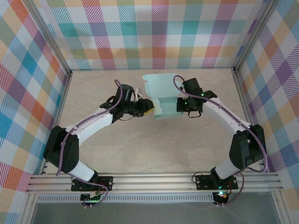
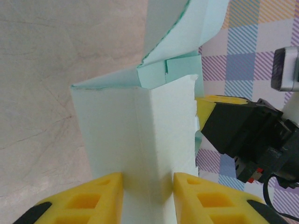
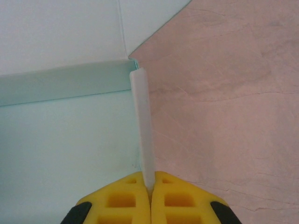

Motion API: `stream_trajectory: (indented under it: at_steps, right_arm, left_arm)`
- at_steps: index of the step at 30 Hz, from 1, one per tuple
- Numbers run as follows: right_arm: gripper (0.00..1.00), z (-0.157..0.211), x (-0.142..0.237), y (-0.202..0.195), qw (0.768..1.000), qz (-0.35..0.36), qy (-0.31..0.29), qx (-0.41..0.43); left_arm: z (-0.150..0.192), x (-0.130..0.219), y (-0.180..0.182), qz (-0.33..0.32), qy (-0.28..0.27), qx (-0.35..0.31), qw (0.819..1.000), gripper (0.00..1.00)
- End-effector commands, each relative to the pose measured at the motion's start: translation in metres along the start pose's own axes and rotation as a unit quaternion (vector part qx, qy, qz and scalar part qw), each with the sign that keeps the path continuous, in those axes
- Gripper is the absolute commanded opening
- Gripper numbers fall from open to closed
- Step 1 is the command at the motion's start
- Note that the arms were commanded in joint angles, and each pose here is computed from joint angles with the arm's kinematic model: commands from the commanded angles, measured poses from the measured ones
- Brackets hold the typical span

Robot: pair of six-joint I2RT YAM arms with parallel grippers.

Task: Fold the paper box

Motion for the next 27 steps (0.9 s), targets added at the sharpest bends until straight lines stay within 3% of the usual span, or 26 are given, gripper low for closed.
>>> stream_trajectory:
  at_steps: [1,12,17,27]
  right_arm:
    - [0.0,-0.006,0.004,0.008,1.0,0.019,-0.01,0.021]
    - [0.0,-0.006,0.015,0.017,0.994,0.088,-0.067,0.015]
    - [0.0,0.002,0.007,0.019,0.994,0.082,-0.064,-0.019]
    - [0.0,0.026,-0.012,0.024,0.993,0.086,-0.05,-0.071]
  left_arm:
    - [0.005,-0.006,-0.012,0.007,0.025,-0.015,1.0,0.32]
    - [0.006,-0.022,0.005,-0.049,0.036,0.005,0.998,0.27]
    - [0.006,-0.029,0.008,-0.069,0.04,0.003,0.997,0.25]
    - [0.019,-0.041,0.027,-0.189,0.077,-0.015,0.979,0.21]
Point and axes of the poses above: each hand's point on the last joint's axis, 136 mm out from that joint toward the fingers, its own x axis back along the fingers, its own y axis along the line the jaws close on, z = x × y, the point moved 7 cm from there along x, back along the fingers, and after that the axes turned 3 degrees about -x, right-handed, at the moved point
